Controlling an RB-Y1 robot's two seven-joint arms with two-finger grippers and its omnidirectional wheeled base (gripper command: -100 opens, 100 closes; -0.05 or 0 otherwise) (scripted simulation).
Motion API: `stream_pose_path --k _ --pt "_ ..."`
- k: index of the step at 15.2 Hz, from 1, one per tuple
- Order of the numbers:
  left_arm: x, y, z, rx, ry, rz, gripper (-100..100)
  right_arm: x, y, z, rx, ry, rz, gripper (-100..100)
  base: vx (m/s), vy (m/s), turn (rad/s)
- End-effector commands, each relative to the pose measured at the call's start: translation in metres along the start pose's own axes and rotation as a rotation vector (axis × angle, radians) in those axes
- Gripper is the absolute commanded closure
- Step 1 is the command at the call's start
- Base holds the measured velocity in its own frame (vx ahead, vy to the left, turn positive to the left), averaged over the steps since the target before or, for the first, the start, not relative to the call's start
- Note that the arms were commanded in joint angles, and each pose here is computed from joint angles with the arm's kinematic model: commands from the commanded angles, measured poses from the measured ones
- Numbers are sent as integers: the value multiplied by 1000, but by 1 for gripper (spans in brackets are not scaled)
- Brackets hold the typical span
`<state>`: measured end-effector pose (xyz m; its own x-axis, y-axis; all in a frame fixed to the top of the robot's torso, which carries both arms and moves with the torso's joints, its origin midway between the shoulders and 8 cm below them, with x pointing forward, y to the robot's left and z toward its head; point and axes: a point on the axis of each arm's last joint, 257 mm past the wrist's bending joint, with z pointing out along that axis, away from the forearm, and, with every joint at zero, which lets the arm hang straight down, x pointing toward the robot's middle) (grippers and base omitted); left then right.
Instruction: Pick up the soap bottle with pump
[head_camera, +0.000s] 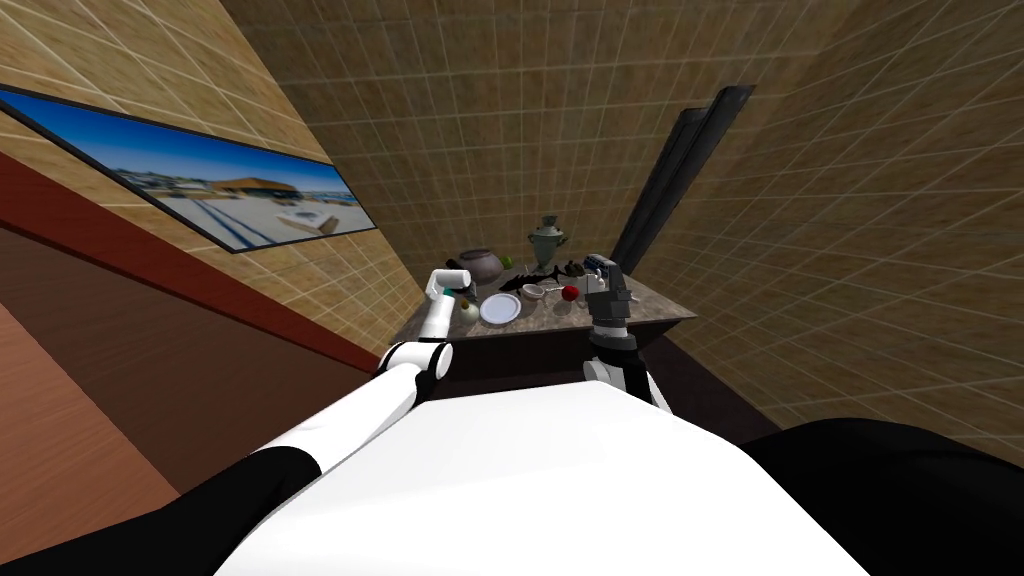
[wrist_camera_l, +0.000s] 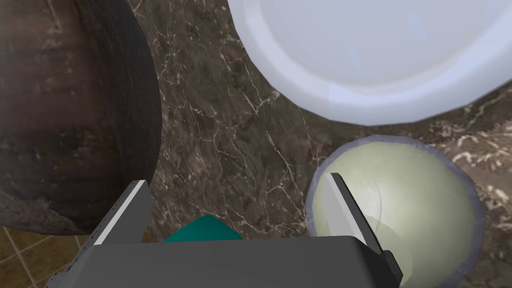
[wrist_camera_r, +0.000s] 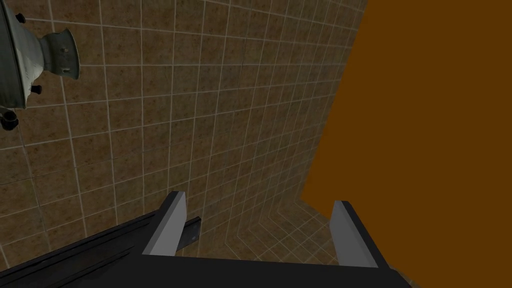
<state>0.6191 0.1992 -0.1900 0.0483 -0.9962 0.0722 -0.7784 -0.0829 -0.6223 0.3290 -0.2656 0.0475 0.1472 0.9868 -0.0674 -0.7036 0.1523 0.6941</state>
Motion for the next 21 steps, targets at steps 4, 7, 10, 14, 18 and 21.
stream_pose_path --k 4,7,10,14,18,21 --pt "9 13 -6 -104 -3 -4 -100 0 0 0 0 0 0 0 13 37 -12" --pt "14 20 -10 -157 -5 -5 -100 0 0 0 0 0 0 0 16 41 -15" --pt "18 31 -16 -220 -12 -4 -100 0 0 0 0 0 0 0 18 50 -11" --pt "19 45 -23 -298 -23 -2 -100 0 0 0 0 0 0 0 19 49 -11" --pt "21 57 -31 -366 -33 0 -100 0 0 0 0 0 0 0 20 39 -7" --pt "22 66 -38 -418 -42 2 -100 0 0 0 0 0 0 0 23 42 -4"
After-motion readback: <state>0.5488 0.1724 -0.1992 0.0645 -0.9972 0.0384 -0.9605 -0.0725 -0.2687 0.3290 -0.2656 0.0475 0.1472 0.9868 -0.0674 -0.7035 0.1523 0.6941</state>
